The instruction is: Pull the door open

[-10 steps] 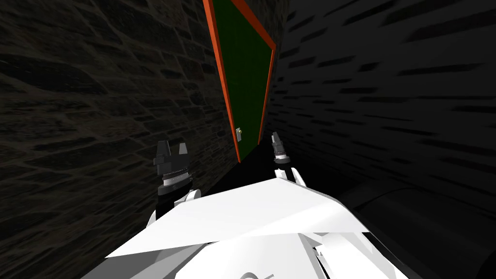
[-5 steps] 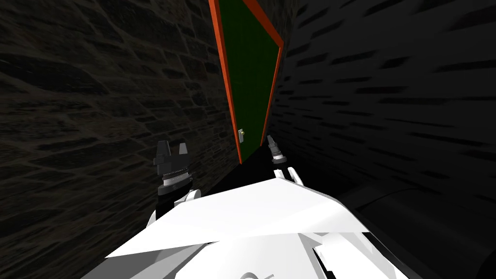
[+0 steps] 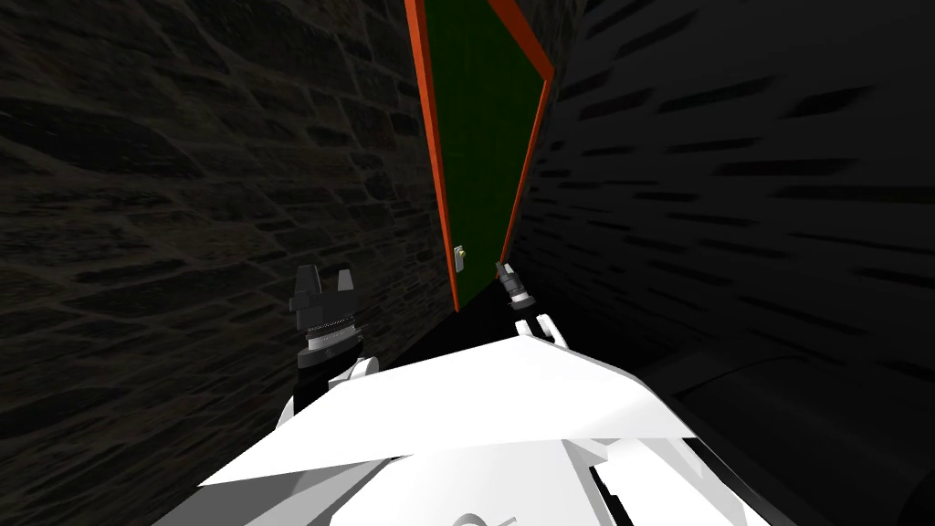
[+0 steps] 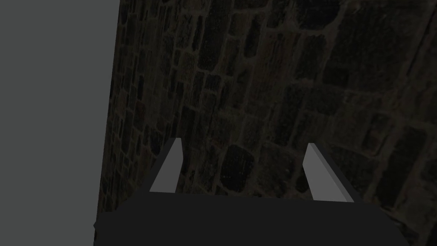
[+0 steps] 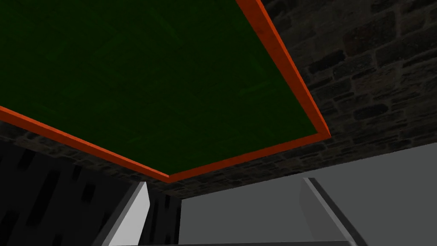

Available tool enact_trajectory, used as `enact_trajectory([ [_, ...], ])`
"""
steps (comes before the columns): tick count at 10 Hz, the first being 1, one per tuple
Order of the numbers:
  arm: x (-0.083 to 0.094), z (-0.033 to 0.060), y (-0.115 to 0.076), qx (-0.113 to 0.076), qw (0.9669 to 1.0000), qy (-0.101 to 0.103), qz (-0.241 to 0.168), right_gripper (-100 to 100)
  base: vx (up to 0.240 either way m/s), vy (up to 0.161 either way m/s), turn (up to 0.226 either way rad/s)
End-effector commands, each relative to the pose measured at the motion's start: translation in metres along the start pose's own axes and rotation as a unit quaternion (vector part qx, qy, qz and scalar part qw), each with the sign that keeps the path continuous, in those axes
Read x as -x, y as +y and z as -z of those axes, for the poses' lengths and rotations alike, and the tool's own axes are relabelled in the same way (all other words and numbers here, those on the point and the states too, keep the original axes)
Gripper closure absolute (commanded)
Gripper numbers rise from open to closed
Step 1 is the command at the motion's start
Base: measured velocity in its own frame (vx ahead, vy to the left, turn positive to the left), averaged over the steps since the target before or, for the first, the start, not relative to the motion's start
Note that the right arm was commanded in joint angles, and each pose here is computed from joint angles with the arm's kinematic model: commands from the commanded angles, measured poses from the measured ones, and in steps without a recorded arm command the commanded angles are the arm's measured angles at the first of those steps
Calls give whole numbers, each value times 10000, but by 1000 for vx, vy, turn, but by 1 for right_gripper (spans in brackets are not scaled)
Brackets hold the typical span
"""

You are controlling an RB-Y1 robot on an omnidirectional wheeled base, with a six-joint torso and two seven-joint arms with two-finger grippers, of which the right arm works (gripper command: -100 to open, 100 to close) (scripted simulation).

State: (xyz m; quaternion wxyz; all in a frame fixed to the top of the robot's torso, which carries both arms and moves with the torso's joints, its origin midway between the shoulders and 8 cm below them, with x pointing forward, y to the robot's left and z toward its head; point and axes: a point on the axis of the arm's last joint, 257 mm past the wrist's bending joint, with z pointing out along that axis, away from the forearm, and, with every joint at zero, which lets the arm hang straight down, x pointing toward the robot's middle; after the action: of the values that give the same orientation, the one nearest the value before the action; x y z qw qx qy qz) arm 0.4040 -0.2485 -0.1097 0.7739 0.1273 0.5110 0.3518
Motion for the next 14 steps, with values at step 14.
enact_trajectory([
  [14, -1157, 253, -726, -280, 9589, 1666, 2282, -100, 89, -45, 116],
])
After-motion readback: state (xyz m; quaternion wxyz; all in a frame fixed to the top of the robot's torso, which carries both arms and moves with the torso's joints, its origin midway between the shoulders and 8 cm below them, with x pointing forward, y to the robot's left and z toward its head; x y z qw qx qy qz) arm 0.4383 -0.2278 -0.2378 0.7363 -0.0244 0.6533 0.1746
